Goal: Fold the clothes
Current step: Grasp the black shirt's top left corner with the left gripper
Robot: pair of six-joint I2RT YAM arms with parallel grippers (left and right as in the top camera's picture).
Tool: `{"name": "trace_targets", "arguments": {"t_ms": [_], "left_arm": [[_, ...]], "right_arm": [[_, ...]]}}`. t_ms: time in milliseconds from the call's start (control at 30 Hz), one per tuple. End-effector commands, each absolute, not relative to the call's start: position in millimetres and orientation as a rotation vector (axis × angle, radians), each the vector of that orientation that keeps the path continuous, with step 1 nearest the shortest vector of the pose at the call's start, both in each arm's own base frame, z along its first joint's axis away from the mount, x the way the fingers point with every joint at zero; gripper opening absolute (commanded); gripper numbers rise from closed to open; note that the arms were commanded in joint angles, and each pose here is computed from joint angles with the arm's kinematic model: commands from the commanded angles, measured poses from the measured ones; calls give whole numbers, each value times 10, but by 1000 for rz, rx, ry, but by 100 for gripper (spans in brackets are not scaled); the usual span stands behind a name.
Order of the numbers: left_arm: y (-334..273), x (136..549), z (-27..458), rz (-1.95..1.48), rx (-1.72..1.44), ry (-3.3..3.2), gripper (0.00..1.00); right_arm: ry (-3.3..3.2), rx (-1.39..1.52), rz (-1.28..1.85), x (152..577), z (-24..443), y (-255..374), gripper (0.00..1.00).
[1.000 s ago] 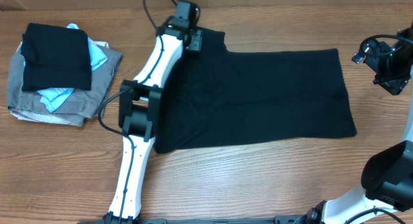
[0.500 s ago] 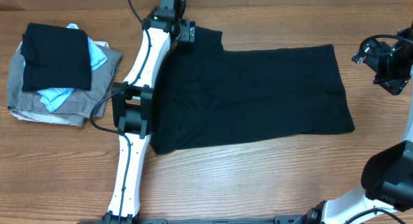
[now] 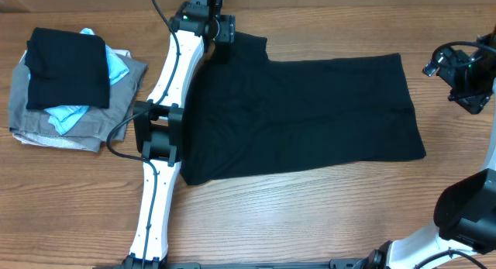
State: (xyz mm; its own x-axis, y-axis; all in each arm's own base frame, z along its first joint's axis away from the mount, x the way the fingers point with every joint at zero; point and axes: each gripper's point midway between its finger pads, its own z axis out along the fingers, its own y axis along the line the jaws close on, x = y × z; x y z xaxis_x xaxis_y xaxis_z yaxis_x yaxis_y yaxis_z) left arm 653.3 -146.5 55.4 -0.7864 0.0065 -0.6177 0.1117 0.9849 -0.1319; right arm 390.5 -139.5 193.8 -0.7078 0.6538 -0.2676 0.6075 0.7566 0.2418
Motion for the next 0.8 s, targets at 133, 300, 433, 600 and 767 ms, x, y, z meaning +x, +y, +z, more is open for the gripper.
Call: {"name": "trace_targets", "arguments": {"t_ms": [133, 300, 433, 600, 767], "left_arm": [[-1542, 6414, -59, -227, 84, 2571, 75], [-1549, 6384, -155, -219, 86, 2590, 54], [-1605, 6399, -123, -225, 96, 2576, 28], [-1654, 6422, -70, -258, 107, 2560, 12], [-1730, 6499, 168, -309, 120, 2507, 4]], "right_arm": [[2610, 974, 193, 3913, 1947, -1409, 100], [2610, 974, 193, 3912, 1949, -1409, 100], [2610, 974, 193, 3913, 1947, -1409, 100], [2610, 974, 193, 3913, 1947, -1409, 100], [2610, 974, 193, 3912, 1949, -1409, 100]]}}
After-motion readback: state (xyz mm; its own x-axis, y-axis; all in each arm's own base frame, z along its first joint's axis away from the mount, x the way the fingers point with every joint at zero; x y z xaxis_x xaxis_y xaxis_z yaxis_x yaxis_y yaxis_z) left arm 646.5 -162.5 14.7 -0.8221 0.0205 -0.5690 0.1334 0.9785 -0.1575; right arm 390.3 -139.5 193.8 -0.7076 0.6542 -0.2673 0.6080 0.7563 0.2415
